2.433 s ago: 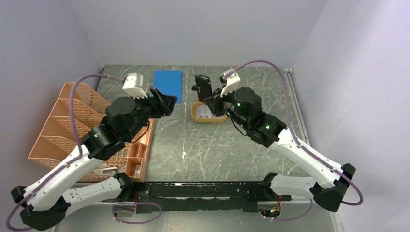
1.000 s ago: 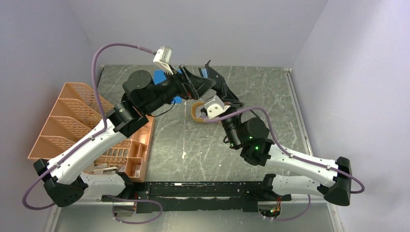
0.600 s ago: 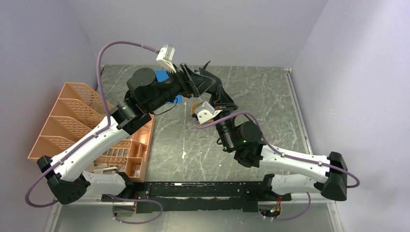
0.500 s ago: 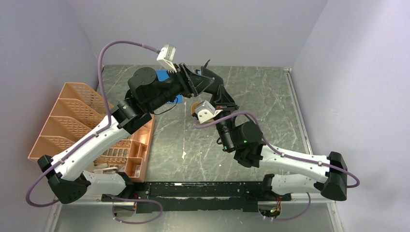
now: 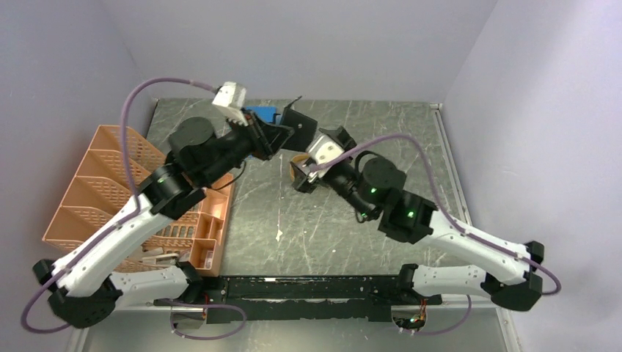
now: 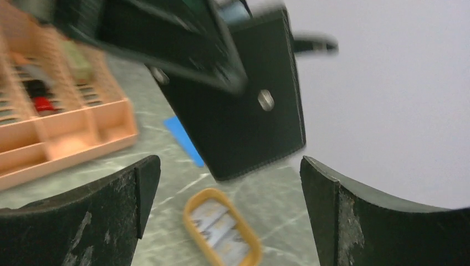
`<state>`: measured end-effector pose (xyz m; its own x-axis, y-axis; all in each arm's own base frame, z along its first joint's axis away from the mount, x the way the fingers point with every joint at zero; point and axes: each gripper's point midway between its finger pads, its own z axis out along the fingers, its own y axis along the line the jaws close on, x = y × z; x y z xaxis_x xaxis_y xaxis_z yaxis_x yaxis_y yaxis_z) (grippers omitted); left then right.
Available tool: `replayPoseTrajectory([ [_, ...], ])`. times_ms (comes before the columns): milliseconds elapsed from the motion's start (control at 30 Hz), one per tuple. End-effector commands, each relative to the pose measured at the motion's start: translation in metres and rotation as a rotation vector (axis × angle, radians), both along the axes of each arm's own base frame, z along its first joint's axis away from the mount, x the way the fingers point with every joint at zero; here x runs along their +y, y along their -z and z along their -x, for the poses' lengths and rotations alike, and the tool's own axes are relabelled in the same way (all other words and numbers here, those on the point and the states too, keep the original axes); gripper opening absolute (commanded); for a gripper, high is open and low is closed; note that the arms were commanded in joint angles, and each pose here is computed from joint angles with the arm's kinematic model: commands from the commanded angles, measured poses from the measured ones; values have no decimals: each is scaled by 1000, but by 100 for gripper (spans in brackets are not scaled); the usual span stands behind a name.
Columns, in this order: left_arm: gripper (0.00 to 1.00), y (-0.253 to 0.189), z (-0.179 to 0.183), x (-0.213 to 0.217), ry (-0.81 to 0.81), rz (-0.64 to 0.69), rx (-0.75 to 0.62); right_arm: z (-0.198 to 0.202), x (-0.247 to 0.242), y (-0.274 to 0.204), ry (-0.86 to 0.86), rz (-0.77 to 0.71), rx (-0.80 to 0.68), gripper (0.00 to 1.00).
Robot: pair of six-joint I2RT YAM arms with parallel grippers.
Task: Put the credit cards into the card holder
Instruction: Close the card holder.
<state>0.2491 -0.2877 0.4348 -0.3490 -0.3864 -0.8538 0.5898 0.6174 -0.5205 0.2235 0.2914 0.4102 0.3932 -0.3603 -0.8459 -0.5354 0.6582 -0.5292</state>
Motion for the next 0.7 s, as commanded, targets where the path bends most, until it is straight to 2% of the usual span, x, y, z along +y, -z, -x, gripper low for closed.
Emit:
replayPoseTrajectory([
  [0,5,-25,30,45,0,-100,-222,38,4,30,-335,-147,406,100],
  [133,5,-21,83,48,229,-167,-332,60,-16,4,-556,-306,508,100],
  [333,5,-19,164,43,621,-137,-475,107,-21,-23,-857,-425,611,100],
  [500,5,-32,190,42,770,-131,-531,140,-23,-51,-1104,-478,693,100],
  [667,5,-42,200,33,875,-88,-546,148,-21,-62,-1193,-494,752,100],
])
